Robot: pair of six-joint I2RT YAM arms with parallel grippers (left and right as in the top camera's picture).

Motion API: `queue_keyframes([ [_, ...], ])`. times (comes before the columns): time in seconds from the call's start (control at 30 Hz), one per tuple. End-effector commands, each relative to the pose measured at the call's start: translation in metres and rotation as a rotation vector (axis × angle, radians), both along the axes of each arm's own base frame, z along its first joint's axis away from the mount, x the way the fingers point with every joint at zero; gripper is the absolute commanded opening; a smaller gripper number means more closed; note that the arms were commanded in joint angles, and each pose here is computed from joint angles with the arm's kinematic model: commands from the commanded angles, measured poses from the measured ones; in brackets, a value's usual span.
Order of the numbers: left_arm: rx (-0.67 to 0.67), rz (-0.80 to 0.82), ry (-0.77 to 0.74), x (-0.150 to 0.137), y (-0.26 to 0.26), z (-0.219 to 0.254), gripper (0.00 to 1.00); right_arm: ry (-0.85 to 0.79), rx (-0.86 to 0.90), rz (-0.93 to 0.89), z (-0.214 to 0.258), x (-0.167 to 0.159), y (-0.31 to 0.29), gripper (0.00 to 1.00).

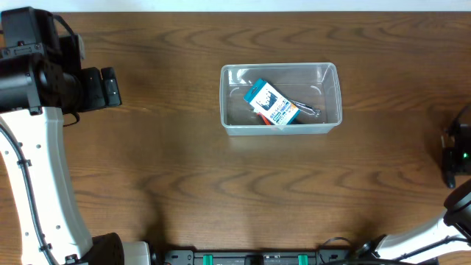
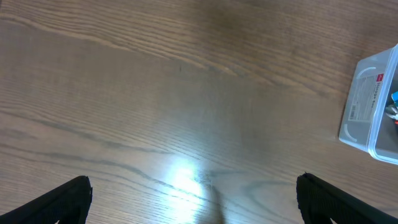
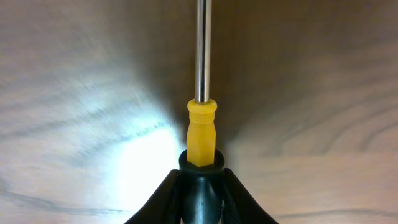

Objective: Pack container
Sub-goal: 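Lift the screwdriver and carry it left over the container, then lower the screwdriver into the container and open the right gripper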

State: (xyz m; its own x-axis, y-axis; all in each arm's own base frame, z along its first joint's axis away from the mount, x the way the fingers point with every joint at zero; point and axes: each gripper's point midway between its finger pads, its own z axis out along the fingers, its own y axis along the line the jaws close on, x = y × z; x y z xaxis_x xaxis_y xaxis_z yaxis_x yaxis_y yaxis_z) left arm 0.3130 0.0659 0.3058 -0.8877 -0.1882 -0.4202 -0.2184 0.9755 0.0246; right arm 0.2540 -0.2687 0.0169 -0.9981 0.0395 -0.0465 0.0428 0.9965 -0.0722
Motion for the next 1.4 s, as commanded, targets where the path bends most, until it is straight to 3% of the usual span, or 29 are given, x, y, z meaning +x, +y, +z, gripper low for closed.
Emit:
queue_keyframes([
  [0.0, 0.0, 0.012, -0.015, 0.002, 0.002, 0.004, 0.98, -0.065, -0.004, 0.042, 0.017, 0.035, 0.005, 0.2],
  [0.27, 0.0, 0.012, -0.015, 0.002, 0.002, 0.004, 0.98, -0.168, -0.058, 0.229, 0.077, 0.117, 0.048, 0.15],
  [0.63, 0.0, 0.012, -0.015, 0.002, 0.002, 0.004, 0.98, -0.319, -0.098, 0.614, 0.144, 0.208, 0.197, 0.16],
  [1.0, 0.0, 0.012, -0.015, 0.002, 0.002, 0.004, 0.98, -0.34, -0.07, 1.008, 0.145, 0.209, 0.345, 0.17],
  [1.37, 0.0, 0.012, -0.015, 0.002, 0.002, 0.004, 0.98, -0.307, 0.021, 1.104, 0.121, 0.199, 0.392, 0.16],
])
